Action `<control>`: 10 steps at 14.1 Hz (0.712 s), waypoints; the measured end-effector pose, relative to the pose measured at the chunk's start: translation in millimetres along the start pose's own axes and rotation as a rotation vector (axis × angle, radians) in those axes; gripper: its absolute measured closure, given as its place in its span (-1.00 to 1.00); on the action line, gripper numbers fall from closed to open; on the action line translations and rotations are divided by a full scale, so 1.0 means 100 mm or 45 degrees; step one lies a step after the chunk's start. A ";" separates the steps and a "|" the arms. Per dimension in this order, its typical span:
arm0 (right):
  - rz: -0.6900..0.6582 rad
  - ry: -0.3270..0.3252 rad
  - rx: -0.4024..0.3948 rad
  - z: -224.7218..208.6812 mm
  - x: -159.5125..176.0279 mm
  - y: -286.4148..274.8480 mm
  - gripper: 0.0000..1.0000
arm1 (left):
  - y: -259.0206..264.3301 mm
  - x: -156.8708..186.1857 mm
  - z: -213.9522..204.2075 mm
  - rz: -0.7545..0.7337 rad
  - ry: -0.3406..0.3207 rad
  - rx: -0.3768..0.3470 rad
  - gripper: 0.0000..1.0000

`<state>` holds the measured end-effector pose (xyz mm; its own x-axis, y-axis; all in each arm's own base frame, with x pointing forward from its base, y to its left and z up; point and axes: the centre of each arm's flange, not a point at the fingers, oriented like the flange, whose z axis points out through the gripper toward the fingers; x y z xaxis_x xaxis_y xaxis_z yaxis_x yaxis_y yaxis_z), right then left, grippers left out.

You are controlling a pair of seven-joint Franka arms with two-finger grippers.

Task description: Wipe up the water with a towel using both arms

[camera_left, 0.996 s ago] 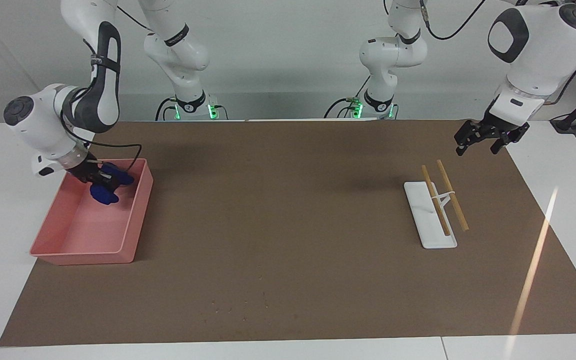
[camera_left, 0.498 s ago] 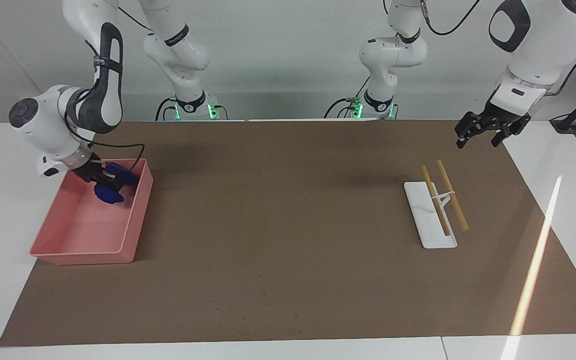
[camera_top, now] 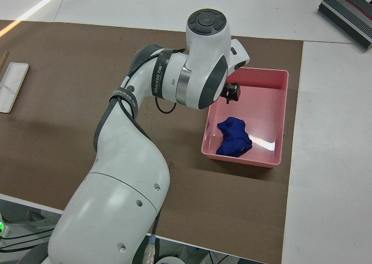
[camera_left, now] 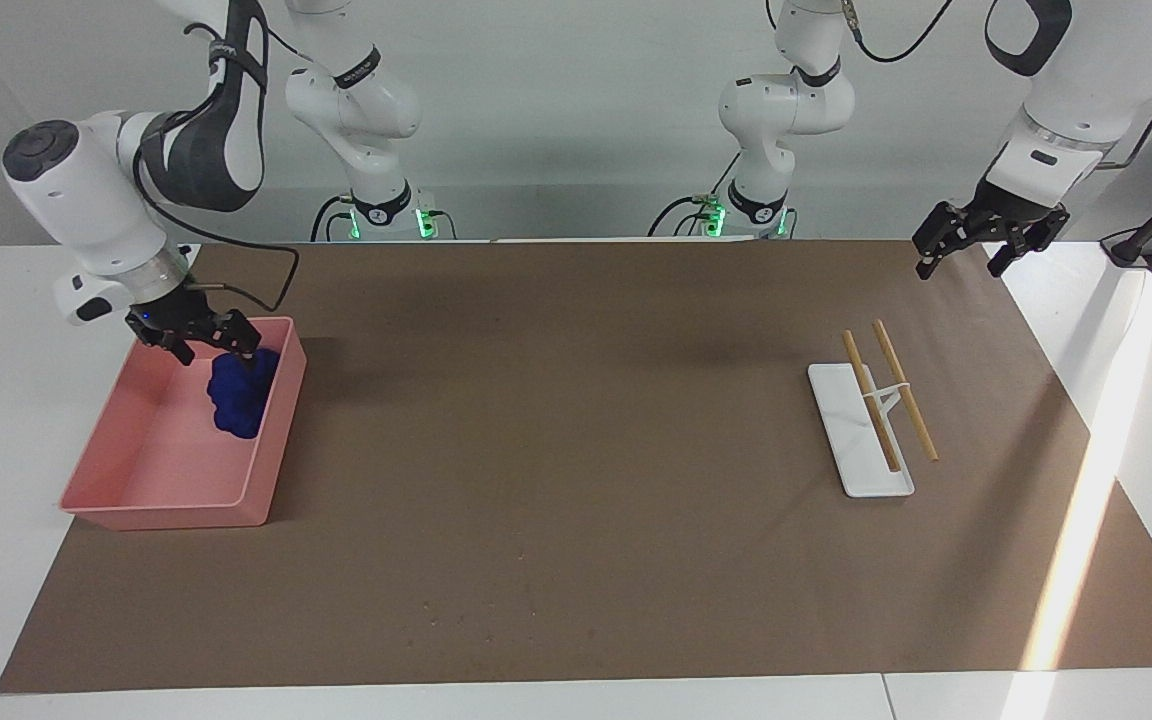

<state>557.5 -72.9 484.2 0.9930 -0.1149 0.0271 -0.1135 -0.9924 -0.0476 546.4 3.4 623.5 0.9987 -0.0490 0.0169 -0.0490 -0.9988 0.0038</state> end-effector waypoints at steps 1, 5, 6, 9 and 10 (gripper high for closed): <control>-0.020 0.001 0.000 -0.06 -0.02 -0.21 -1.00 | 0.03 0.00 0.00 0.006 -0.006 0.000 -1.00; 0.005 -0.020 -0.051 -0.17 -0.11 -0.93 -1.00 | 0.06 0.00 0.00 0.014 -0.007 0.000 -1.00; 0.028 -0.029 -0.064 -0.26 -0.13 -1.08 -1.00 | 0.06 0.00 0.00 0.014 -0.007 0.000 -1.00; 0.072 -0.030 -0.071 -0.66 -0.16 -1.38 -1.00 | 0.09 0.00 0.01 0.020 -0.012 -0.001 -1.00; 0.081 -0.032 -0.072 -0.81 -0.15 -1.39 -1.00 | 0.10 -0.01 0.01 0.023 -0.023 -0.002 -1.00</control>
<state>555.8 62.9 571.7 0.9841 -0.1774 0.0007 -0.1774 -0.9841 0.0078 544.6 -6.7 622.1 0.9977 -0.0672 -0.0012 -0.0671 -0.9977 0.0049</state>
